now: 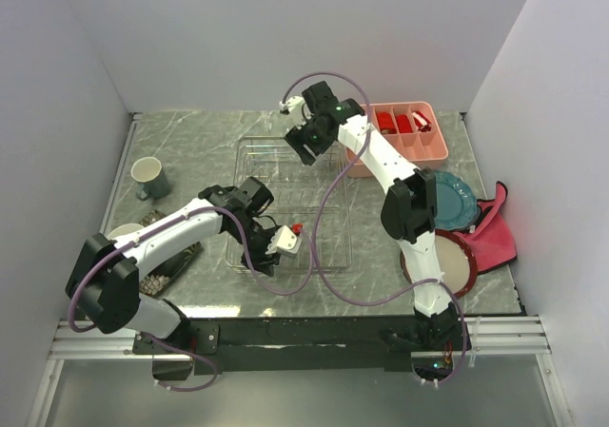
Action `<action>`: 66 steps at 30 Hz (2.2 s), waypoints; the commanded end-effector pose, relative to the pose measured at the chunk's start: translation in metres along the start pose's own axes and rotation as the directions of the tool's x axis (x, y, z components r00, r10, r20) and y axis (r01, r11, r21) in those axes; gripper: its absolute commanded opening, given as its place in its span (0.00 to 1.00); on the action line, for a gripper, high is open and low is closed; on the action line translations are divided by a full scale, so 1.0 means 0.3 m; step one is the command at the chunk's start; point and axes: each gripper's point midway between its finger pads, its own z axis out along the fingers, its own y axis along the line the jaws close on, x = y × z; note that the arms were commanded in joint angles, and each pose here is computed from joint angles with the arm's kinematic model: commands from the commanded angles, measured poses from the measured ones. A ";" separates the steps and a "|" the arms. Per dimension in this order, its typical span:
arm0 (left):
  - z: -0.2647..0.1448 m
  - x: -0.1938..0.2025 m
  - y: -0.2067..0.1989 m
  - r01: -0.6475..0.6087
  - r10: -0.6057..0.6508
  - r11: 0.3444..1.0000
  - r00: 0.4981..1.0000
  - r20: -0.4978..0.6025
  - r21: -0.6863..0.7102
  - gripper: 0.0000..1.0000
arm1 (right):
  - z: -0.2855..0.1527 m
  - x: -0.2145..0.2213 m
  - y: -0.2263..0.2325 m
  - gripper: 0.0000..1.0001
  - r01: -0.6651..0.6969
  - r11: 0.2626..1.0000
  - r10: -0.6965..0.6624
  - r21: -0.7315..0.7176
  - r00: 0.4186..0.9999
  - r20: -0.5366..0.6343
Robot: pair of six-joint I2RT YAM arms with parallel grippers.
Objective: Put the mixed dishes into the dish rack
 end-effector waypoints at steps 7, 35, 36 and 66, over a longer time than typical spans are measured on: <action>-0.006 -0.005 -0.008 -0.017 0.017 1.000 1.000 0.006 -0.006 0.43 | -0.213 -0.078 -0.070 0.07 0.071 0.993 -0.076 0.093 0.995 0.058; 0.000 -0.008 0.037 -0.008 0.008 1.000 1.000 0.006 -0.027 0.47 | -0.027 0.117 0.042 0.08 0.273 0.955 -0.290 -0.116 0.942 -0.169; -0.001 -0.009 0.040 -0.009 0.009 1.000 1.000 0.005 -0.029 0.47 | -0.022 0.119 0.047 0.09 0.281 0.952 -0.299 -0.121 0.939 -0.170; -0.009 0.000 0.064 -0.020 0.020 0.998 1.000 -0.007 -0.055 0.47 | -0.077 0.124 0.177 0.11 0.410 0.858 -0.458 -0.311 0.884 -0.097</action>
